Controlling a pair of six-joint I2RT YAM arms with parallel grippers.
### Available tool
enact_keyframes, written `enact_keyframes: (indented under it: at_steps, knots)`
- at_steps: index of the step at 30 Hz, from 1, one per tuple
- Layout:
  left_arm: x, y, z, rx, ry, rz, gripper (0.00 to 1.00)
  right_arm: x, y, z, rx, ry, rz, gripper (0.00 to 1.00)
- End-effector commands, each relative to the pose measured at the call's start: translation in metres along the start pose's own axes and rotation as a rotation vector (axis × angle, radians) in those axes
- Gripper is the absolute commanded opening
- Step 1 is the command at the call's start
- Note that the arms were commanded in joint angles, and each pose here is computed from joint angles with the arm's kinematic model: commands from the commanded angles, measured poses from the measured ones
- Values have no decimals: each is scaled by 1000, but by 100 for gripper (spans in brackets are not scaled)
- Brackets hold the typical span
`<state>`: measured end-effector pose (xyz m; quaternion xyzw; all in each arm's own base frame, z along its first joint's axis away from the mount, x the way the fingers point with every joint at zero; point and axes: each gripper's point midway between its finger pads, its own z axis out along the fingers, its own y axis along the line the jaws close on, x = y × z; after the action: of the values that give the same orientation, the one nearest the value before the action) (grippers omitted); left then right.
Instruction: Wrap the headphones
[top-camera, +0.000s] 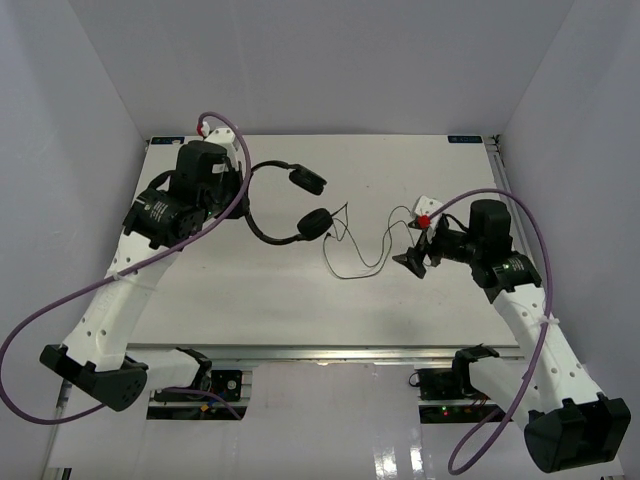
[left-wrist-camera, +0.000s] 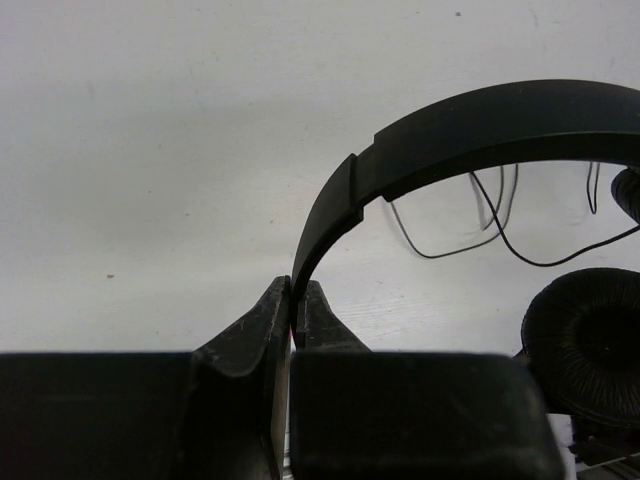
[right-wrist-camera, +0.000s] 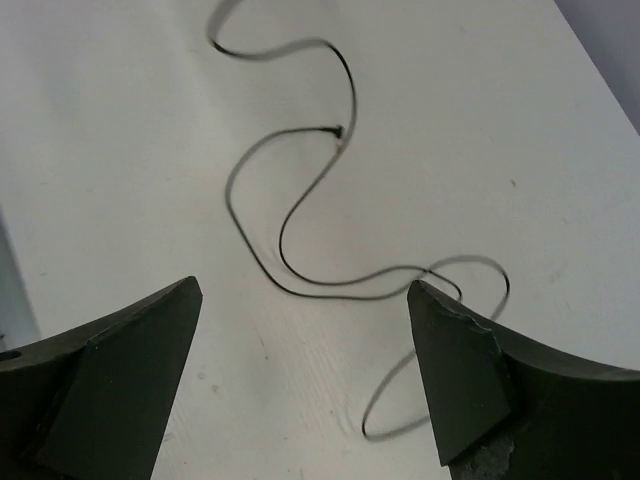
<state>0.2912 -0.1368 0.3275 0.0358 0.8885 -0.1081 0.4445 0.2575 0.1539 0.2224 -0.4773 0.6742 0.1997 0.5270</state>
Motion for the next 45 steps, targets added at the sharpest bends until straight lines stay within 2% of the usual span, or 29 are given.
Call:
enact_keyframes:
  at_steps: [1, 6, 7, 11, 19, 32, 36, 45]
  knots:
    - [-8, -21, -14, 115, -14, -47, 0, -55, 66, -16, -402, -285, -220, 90]
    - [-4, -36, -11, 195, -5, -83, 0, -85, 67, -11, -523, -449, -221, 90]
    - [1, -40, -11, 220, 8, -92, 0, -86, 64, -6, -547, -420, -87, 90]
    - [8, -47, -9, 262, 21, -124, 0, -104, 31, 18, -472, -464, -68, 90]
    - [-4, -61, -16, 334, -20, -191, 0, -112, 38, 35, -447, -517, 73, 90]
    - [-35, -101, -45, 552, -57, -279, 0, -110, 67, 46, -602, -584, -49, 90]
    - [-51, -113, -60, 619, -74, -305, 0, -118, 68, 54, -599, -638, -66, 90]
    - [-87, -116, -93, 645, -153, -326, 0, -100, 77, 64, -654, -635, -44, 93]
